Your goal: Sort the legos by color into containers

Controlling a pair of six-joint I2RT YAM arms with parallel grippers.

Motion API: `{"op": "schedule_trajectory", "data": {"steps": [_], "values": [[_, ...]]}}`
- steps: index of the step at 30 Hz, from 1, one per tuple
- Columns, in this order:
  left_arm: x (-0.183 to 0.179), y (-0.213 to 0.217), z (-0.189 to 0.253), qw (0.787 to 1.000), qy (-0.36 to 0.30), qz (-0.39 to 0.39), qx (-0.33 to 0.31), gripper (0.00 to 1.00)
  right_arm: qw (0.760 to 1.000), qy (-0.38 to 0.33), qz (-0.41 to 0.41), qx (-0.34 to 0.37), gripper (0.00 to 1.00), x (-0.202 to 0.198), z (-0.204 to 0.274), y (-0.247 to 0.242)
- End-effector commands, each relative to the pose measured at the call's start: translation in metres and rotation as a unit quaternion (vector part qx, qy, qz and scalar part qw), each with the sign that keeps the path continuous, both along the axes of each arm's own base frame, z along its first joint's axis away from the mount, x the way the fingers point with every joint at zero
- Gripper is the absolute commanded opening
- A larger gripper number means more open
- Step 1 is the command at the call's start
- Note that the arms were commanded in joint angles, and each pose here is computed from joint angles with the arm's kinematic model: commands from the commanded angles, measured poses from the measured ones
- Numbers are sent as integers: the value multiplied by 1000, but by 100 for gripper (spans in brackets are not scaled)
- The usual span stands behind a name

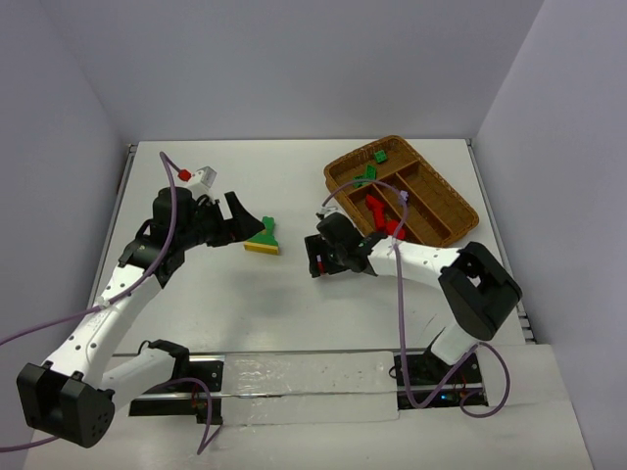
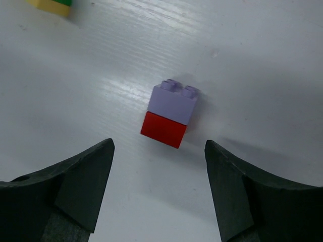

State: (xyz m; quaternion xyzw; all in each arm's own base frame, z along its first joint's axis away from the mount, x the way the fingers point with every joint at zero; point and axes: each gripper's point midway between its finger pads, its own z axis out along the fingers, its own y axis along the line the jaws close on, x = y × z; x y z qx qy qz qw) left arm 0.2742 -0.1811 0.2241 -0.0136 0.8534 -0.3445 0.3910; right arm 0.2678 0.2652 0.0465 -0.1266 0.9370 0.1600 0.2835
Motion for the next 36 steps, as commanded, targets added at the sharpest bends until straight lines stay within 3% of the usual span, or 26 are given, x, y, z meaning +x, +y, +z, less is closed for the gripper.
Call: {"op": "schedule_trajectory", "data": {"steps": [1,9,16,20,23,26,32,36], "values": [[8,3,9,1000,-23,11,0,96,997,-39,-62,-17,74,23,3,0],[7,1,7,1000,-19,5,0,96,997,-43,-59,-17,50,27,-2,7],[5,-3,4,1000,-14,-4,-11,96,998,-45,-49,-15,50,29,-1,13],[4,-6,2,1000,-11,-10,-19,95,998,-41,-44,-25,61,29,-4,13],[4,-6,3,1000,-12,-12,-18,95,998,-46,-38,-32,59,31,-5,13],[3,-5,2,1000,-12,-12,-14,96,997,-53,-31,-37,49,32,-4,14],[4,-4,-5,1000,1,2,-21,96,998,-59,-8,-30,3,27,9,18],[1,-18,-20,998,48,-25,-43,95,995,-100,18,15,0,25,39,25]]}}
